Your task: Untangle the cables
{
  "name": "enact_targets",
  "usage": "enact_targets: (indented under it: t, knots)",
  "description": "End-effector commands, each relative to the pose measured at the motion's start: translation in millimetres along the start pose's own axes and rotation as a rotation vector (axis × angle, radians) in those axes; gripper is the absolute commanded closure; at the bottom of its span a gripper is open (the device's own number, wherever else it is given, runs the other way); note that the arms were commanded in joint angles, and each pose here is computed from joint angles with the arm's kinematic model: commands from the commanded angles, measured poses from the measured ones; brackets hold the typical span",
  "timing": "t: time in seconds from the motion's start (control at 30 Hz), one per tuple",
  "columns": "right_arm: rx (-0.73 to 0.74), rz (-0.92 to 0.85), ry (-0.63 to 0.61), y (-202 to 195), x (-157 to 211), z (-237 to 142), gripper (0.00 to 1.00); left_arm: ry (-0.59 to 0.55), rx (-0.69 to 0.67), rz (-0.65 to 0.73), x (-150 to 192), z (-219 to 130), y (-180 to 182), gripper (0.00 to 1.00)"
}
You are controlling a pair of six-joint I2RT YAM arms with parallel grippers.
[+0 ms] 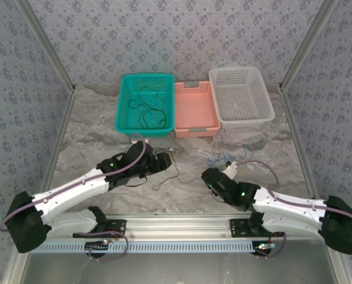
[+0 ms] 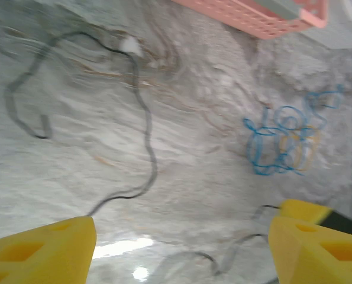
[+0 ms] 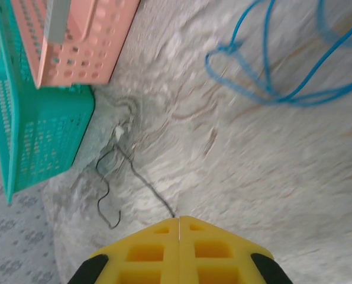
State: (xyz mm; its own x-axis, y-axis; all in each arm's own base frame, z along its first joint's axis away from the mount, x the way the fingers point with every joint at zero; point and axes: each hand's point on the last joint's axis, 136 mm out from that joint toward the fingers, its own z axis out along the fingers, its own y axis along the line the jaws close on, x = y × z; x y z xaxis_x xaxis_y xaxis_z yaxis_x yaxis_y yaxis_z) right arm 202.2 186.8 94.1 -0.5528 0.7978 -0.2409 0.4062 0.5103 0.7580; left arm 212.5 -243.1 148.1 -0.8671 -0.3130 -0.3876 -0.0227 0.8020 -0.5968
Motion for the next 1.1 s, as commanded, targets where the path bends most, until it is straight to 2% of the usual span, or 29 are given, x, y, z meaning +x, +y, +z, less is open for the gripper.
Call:
enact_targets:
  t: [0.0, 0.13, 0.23, 0.37, 0.5, 0.67, 0.8, 0.87, 0.97, 1.07]
  knots:
    - [0.141, -0.132, -0.114, -37, -33, -9, 1.0, -0.032, -0.222, 0.061, 0, -9, 48, 0.26]
    - [0.149, -0.174, -0.135, -34, -45, -17, 1.0, 0.012, -0.363, 0.098, 9, 4, 79, 0.32]
    - [0.144, -0.202, -0.14, -27, -49, -20, 1.0, 0.058, -0.421, 0.134, 13, 25, 85, 0.35]
    - [0.131, -0.24, -0.145, -12, -54, -26, 1.0, 0.057, -0.507, 0.168, 7, 42, 94, 0.35]
    - [0.102, -0.286, -0.15, 9, -58, -33, 1.0, 0.063, -0.501, 0.133, 1, 62, 101, 0.38]
    - [0.089, -0.313, -0.155, 20, -61, -39, 1.0, 0.012, -0.469, 0.122, -14, 76, 91, 0.38]
    - [0.081, -0.322, -0.153, 25, -62, -41, 1.0, 0.019, -0.453, 0.121, -20, 89, 83, 0.39]
    - [0.077, -0.324, -0.153, 26, -63, -42, 1.0, 0.037, -0.463, 0.131, -20, 95, 82, 0.46]
    - [0.068, -0.323, -0.154, 28, -65, -44, 1.0, 0.063, -0.502, 0.13, -17, 101, 89, 0.64]
    - [0.067, -0.327, -0.156, 29, -68, -47, 1.0, 0.083, -0.52, 0.117, -10, 106, 98, 0.69]
